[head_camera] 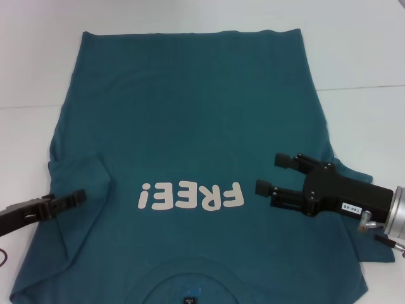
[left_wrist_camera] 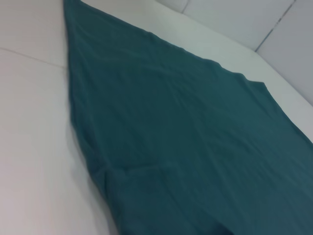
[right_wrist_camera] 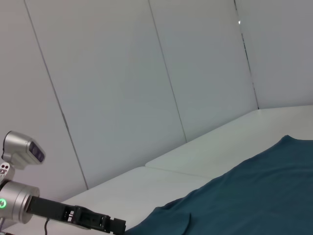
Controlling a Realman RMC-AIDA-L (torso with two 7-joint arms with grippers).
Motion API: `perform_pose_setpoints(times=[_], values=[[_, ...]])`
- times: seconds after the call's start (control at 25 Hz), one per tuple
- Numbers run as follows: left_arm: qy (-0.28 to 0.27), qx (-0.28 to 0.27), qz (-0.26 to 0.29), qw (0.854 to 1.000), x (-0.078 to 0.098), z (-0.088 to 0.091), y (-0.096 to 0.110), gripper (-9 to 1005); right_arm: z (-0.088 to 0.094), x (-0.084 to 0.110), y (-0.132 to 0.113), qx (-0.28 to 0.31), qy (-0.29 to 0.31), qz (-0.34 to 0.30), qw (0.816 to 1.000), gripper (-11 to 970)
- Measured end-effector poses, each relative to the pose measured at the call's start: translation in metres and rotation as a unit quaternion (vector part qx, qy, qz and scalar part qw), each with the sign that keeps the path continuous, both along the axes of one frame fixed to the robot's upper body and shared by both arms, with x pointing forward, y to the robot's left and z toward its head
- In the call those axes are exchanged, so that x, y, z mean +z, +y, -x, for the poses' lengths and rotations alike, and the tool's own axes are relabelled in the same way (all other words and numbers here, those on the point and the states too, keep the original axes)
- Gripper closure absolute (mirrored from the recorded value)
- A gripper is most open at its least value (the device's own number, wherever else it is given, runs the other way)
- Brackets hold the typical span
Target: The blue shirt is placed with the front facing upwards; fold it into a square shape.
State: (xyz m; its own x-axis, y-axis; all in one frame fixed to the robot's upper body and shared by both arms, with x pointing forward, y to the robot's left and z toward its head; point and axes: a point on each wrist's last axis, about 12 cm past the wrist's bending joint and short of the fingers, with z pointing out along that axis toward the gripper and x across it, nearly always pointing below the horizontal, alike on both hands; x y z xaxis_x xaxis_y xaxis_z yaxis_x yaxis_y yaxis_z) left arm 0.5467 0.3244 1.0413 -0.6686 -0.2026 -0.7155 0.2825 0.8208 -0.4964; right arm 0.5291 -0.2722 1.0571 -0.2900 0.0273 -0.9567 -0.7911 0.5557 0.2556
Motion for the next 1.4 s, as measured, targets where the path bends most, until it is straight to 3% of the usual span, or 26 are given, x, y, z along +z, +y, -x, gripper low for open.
perform_pose_setpoints(times=[0.52,1.4], values=[[0.004,-0.017,-0.010,1.000,-0.0016,-0.0005,-0.0071,81,0.0005,0.0005,-0.0003,0.001,-0.001,-0.001,1.000,17],[0.003,-0.036,-0.057,0.998,0.0045,-0.0040,0.0009,87,0.0003,0.0011,-0.0004,0.001,-0.003,-0.002,1.000,18]])
